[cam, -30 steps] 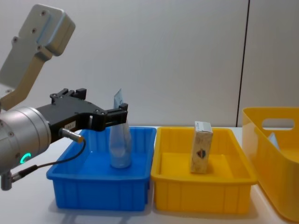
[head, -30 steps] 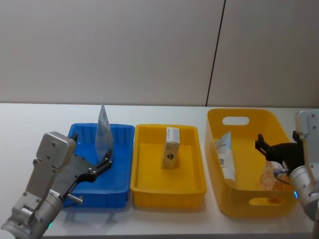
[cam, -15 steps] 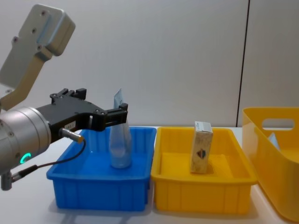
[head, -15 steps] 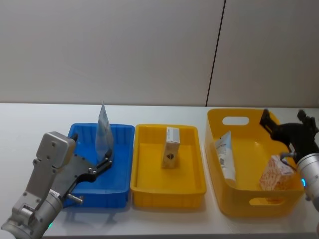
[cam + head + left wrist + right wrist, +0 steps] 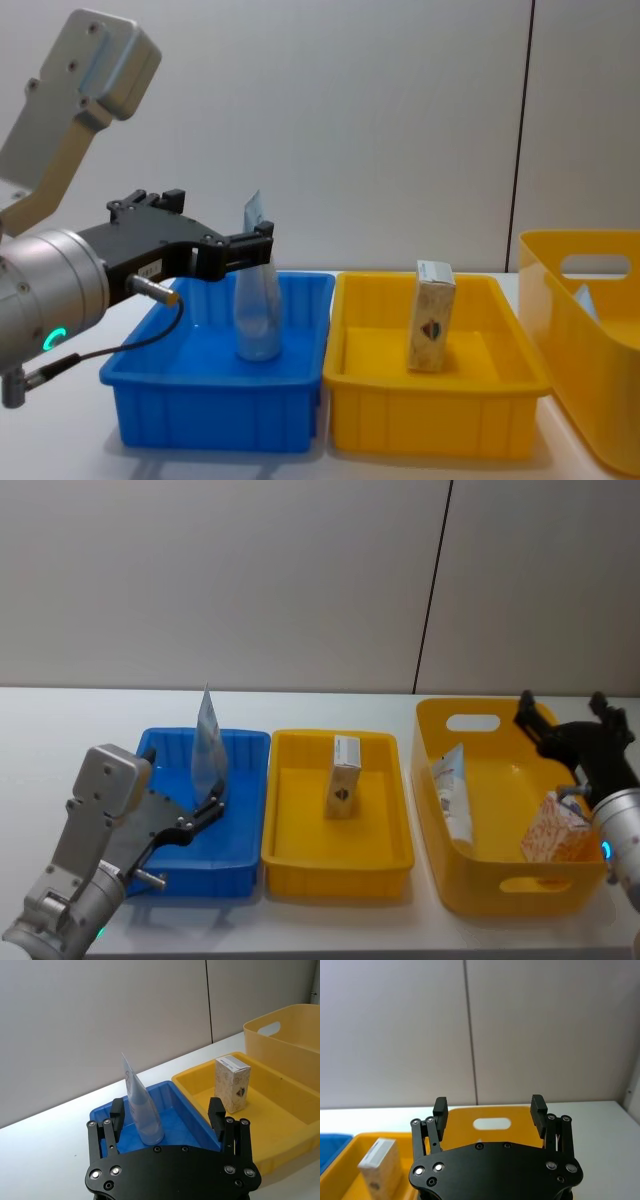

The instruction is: Bimanual collaborative sorting of washing and personal care products

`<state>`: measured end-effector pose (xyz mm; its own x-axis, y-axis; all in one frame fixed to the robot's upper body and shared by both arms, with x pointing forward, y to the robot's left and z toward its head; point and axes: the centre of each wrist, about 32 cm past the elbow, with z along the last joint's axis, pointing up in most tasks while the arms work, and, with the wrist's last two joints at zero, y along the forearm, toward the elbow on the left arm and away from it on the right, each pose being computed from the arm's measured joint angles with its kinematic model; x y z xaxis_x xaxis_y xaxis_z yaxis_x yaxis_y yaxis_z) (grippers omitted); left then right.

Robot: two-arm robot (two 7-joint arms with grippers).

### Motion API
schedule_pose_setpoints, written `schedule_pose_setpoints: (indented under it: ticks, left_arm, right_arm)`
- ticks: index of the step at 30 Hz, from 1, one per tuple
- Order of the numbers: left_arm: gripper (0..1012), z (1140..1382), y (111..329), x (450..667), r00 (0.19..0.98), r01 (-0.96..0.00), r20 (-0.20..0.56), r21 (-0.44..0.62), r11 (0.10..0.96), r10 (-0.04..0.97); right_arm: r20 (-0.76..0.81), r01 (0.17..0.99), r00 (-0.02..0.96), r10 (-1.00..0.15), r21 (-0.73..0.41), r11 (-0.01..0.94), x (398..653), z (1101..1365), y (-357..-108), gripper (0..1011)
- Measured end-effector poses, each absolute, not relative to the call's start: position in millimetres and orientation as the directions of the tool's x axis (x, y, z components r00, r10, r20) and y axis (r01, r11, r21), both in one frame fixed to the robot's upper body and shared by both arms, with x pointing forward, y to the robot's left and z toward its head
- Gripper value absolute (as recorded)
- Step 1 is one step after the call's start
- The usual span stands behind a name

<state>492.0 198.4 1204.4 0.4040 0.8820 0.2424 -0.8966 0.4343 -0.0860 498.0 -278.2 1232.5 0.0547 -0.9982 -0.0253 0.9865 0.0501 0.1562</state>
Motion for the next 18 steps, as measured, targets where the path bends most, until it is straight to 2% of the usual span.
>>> schedule_pose_setpoints:
  ticks: [18]
  left_arm:
    - [1001,1204,198,492,0.404,-0.897,0.243,-0.086,0.434,0.882]
  right_arm:
    - [0.041,0.953,0.288,-0.957,0.082,0.291,454,1197,-243,1004]
